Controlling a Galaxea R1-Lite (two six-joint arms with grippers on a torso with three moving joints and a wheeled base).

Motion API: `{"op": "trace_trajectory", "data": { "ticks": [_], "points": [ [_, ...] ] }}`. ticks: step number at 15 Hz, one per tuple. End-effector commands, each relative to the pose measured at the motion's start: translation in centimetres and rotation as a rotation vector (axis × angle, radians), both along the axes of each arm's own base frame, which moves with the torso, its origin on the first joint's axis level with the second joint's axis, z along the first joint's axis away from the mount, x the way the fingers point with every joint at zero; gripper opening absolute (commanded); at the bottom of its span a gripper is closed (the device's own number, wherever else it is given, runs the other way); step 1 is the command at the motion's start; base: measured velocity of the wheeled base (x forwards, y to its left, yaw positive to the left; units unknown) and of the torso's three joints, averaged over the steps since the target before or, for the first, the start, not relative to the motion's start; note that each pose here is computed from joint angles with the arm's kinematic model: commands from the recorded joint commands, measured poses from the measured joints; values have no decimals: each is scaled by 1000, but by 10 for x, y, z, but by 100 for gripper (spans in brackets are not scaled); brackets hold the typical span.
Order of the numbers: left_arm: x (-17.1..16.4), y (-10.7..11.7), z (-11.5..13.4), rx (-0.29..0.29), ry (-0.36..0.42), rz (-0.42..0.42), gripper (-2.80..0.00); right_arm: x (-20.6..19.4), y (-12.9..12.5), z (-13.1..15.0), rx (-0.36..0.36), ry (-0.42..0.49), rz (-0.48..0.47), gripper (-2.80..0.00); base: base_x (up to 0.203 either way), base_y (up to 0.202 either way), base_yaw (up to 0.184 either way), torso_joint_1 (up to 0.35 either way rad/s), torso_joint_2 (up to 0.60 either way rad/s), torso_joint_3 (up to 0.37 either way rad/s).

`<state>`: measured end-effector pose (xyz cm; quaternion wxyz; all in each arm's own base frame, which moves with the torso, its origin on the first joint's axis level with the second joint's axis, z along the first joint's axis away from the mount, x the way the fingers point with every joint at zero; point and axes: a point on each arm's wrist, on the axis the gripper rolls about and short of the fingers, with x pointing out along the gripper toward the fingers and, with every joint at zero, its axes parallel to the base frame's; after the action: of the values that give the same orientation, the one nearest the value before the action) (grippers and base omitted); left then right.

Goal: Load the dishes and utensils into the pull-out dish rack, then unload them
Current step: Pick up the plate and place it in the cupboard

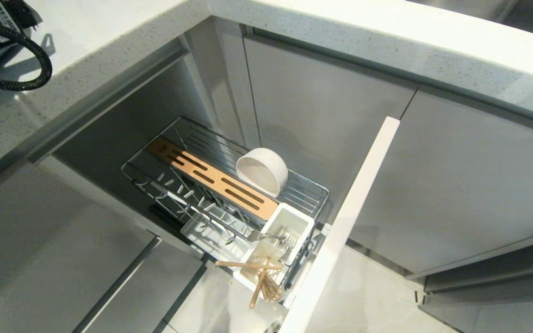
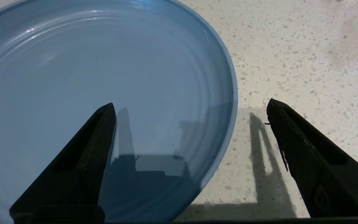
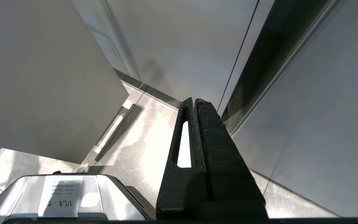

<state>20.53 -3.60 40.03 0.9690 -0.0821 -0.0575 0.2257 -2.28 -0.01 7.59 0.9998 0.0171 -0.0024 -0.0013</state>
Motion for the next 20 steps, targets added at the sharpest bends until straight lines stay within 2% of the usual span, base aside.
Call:
{"op": "trace_trajectory", "data": {
  "ticks": [1, 10, 11, 20],
  "points": [
    [7, -1, -3, 1, 16, 4, 0, 0, 0, 0, 0, -2, 1, -280, 0, 0, 0, 0, 0, 0],
    [10, -1, -5, 3, 22, 8, 0, 0, 0, 0, 0, -2, 0, -280, 0, 0, 0, 0, 0, 0],
    [10, -1, -5, 0, 20, 8, -280, 0, 0, 0, 1, -3, 0, -280, 0, 0, 0, 0, 0, 0],
    [2, 0, -1, -2, 6, 4, -280, 0, 0, 0, 0, -2, 0, -280, 0, 0, 0, 0, 0, 0]
  ]
}}
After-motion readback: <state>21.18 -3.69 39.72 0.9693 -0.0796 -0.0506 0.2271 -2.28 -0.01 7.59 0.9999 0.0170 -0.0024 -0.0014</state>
